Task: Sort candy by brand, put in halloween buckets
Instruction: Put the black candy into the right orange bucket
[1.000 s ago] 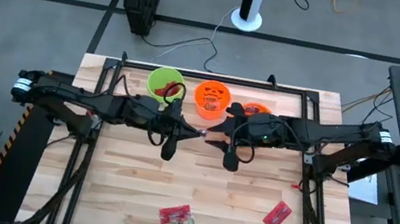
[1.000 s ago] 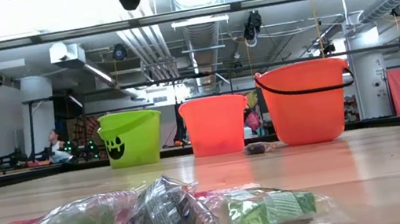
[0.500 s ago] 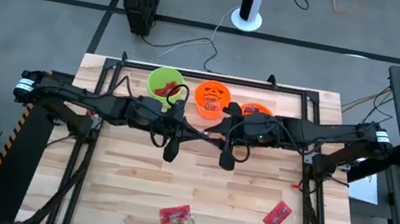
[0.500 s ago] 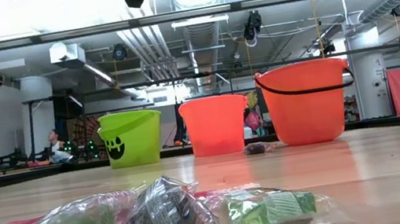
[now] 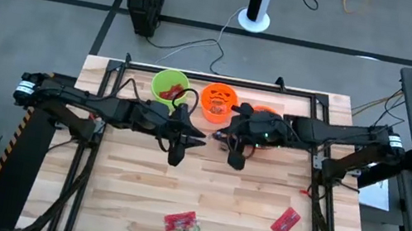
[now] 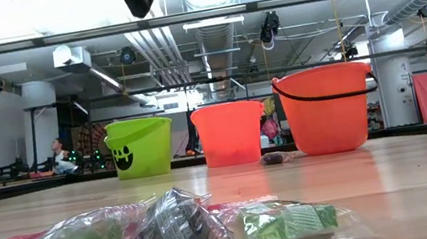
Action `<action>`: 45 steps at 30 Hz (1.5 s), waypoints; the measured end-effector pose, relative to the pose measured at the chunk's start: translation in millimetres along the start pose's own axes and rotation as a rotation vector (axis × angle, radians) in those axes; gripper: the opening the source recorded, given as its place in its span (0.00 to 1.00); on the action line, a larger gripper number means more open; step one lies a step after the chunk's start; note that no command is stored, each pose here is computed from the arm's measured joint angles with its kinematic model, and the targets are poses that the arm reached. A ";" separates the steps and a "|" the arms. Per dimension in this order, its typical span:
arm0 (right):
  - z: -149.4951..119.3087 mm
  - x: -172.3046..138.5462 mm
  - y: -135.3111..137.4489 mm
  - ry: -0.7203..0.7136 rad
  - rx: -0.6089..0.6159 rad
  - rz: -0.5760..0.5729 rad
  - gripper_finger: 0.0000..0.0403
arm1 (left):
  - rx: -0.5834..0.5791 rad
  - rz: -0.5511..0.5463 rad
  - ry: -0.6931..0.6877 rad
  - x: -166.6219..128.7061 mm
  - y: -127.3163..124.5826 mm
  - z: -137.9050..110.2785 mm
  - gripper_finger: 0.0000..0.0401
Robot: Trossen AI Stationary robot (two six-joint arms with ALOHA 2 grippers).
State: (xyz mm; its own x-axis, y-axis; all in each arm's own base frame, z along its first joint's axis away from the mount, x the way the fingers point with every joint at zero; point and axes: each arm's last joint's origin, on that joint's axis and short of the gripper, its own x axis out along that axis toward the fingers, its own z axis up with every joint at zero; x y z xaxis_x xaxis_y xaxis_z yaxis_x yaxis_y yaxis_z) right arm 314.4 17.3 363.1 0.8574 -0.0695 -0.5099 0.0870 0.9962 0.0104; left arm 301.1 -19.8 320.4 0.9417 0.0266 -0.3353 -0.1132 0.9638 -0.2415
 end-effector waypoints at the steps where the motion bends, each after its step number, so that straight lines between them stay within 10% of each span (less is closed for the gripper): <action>1: -1.3 -1.4 -5.5 0.024 0.026 -0.019 0.16 | -0.006 0.020 0.011 -0.4 1.0 -1.2 0.27; 9: -38.3 -19.1 -77.7 0.415 0.471 -0.441 0.17 | -0.011 0.103 0.062 -3.5 5.1 -6.6 0.45; 18: -58.3 -25.4 -111.3 0.531 0.697 -0.494 0.60 | -0.018 0.116 0.095 -4.8 6.2 -9.5 0.46; 29: -22.4 19.1 -51.3 0.264 0.430 0.049 0.61 | -0.160 0.198 0.075 -50.2 15.8 2.4 0.45; 39: -55.8 5.3 -10.1 0.761 0.293 -0.204 0.51 | 0.225 0.173 0.145 -53.9 15.4 -0.3 0.45; 45: -40.0 -29.4 -10.8 0.580 0.388 -0.267 0.51 | 0.296 0.169 0.164 14.0 15.8 -19.9 0.45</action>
State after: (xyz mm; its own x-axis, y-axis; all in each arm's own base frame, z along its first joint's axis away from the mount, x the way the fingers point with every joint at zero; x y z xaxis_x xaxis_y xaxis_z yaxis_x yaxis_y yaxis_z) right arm 267.9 10.7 343.6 0.3858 -0.1604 -0.9085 0.5198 0.8514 0.0704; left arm 306.3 -9.5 293.8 0.8514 0.1725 -0.4953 -0.1439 0.9850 0.0957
